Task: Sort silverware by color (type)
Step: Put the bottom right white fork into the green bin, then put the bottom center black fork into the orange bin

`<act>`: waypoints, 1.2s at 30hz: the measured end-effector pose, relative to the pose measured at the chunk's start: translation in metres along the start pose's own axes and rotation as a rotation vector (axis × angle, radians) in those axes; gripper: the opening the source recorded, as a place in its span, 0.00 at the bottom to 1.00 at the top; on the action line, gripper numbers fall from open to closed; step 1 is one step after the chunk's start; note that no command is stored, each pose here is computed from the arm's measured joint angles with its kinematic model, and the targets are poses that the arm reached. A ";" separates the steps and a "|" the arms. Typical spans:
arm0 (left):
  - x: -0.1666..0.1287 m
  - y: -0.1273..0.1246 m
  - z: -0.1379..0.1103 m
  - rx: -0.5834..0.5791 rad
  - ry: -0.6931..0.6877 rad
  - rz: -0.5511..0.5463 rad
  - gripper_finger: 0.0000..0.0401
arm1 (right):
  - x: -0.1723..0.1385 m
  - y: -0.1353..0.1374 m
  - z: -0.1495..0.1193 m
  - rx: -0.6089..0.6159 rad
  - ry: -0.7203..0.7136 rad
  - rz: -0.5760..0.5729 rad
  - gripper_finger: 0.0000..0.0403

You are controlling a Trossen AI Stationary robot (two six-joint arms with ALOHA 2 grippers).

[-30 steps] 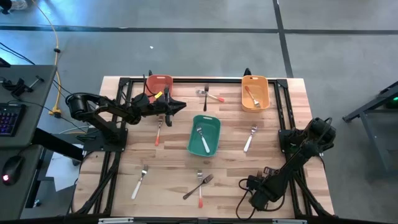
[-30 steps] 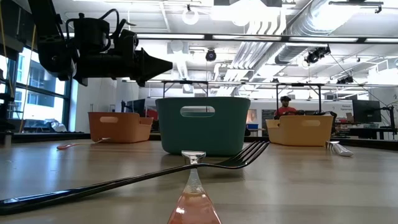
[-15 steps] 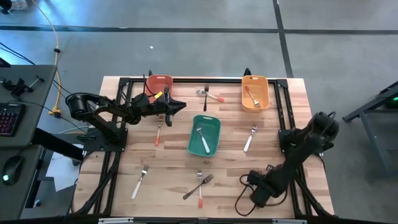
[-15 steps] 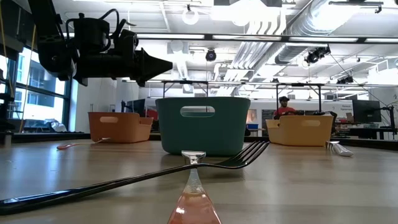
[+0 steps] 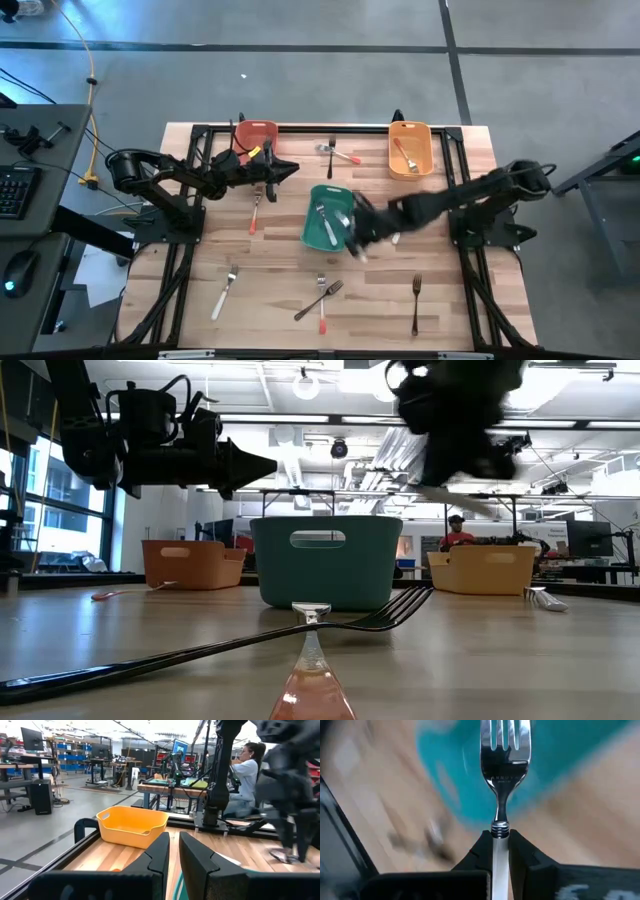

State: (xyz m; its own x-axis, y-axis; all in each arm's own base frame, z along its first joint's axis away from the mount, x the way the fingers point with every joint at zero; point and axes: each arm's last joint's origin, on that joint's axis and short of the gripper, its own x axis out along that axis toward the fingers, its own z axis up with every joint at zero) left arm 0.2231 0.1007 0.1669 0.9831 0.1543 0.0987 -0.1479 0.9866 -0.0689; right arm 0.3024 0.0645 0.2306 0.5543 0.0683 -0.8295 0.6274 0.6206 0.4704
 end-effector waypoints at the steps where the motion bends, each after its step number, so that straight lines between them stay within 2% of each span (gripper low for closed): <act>1: 0.000 0.000 0.000 -0.001 0.000 0.000 0.08 | 0.000 -0.001 0.011 0.031 -0.048 0.022 0.01; 6: 0.000 0.000 0.000 -0.001 0.000 0.000 0.08 | 0.005 -0.009 0.051 0.145 -0.177 0.115 0.01; 10: 0.000 0.000 0.000 -0.001 0.001 0.000 0.08 | 0.028 -0.018 0.066 0.165 -0.137 0.138 0.01; 15: 0.000 0.000 0.000 -0.001 0.002 0.000 0.08 | 0.056 -0.032 0.072 0.167 -0.070 0.105 0.01; 19: 0.000 0.000 0.000 -0.001 0.002 0.000 0.08 | 0.066 -0.039 0.074 0.153 -0.057 0.077 0.02; 25: 0.000 0.000 0.000 -0.001 0.002 0.000 0.08 | 0.067 -0.042 0.077 0.095 -0.052 0.076 0.17; 28: 0.000 0.000 -0.001 -0.003 0.006 -0.003 0.08 | 0.059 -0.040 0.080 -0.023 -0.074 0.100 0.24; 31: 0.000 0.000 -0.002 -0.001 0.021 -0.013 0.08 | 0.042 -0.032 0.079 -0.221 -0.150 0.094 0.24; 33: 0.000 0.000 -0.002 -0.004 0.030 -0.014 0.08 | 0.032 -0.028 0.075 -0.356 -0.187 0.055 0.19; 36: -0.001 -0.002 0.000 -0.002 0.034 -0.025 0.05 | 0.026 -0.028 0.069 -0.509 -0.228 0.024 0.04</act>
State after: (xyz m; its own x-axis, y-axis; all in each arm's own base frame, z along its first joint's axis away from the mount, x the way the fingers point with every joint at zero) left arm 0.2228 0.0991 0.1671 0.9896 0.1272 0.0671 -0.1226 0.9901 -0.0690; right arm 0.3370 -0.0054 0.2170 0.7049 -0.0481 -0.7077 0.3010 0.9237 0.2370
